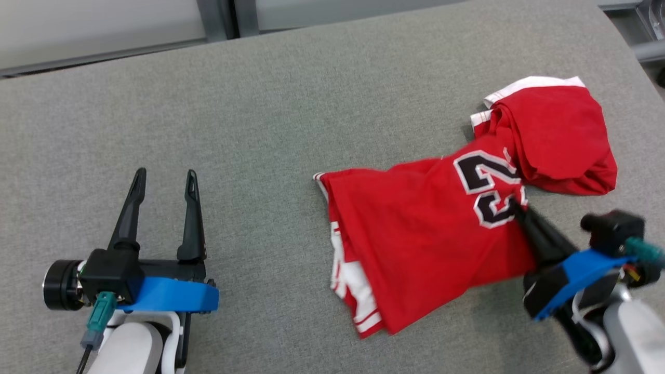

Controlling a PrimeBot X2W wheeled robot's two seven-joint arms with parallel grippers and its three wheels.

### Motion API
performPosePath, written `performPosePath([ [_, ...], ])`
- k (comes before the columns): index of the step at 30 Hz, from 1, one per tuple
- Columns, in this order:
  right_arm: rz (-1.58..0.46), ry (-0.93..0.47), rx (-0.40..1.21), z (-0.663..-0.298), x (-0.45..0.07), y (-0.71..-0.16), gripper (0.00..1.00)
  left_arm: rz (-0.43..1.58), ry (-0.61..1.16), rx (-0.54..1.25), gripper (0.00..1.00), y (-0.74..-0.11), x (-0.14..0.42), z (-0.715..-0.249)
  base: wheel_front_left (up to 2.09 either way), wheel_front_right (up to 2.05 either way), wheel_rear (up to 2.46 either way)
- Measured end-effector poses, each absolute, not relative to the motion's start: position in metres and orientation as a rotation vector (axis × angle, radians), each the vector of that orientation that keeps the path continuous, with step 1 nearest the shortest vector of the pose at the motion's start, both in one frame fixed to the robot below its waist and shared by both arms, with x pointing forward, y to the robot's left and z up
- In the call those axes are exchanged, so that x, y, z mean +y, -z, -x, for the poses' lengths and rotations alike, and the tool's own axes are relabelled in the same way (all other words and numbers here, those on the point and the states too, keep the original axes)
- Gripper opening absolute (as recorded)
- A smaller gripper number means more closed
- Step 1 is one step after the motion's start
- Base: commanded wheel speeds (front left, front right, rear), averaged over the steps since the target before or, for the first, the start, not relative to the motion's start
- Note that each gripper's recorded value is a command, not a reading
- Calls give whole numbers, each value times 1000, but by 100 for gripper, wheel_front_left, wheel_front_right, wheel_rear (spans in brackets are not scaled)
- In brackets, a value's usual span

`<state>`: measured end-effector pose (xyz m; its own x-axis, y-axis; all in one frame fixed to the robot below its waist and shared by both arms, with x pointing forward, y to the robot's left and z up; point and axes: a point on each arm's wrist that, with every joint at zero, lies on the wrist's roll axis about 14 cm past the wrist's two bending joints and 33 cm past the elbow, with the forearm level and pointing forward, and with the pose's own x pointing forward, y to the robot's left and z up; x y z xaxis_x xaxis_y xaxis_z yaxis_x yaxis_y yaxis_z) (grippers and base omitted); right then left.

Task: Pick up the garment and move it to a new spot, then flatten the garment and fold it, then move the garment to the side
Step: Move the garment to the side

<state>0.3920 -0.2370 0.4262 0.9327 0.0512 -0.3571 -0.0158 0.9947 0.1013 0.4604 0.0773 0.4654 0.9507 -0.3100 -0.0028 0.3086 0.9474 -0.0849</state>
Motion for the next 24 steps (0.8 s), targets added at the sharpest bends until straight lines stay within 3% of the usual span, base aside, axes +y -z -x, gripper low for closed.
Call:
performPosePath([
  [10,20,112,218,-459,-315,-471,0,78,365,22,100,-449,64,-487,0,0,0],
  [17,67,313,209,-452,-385,-481,0,80,422,17,100,-437,47,-501,0,0,0],
  [24,56,437,284,-435,-411,-461,0,91,475,7,100,-433,30,-509,0,0,0],
])
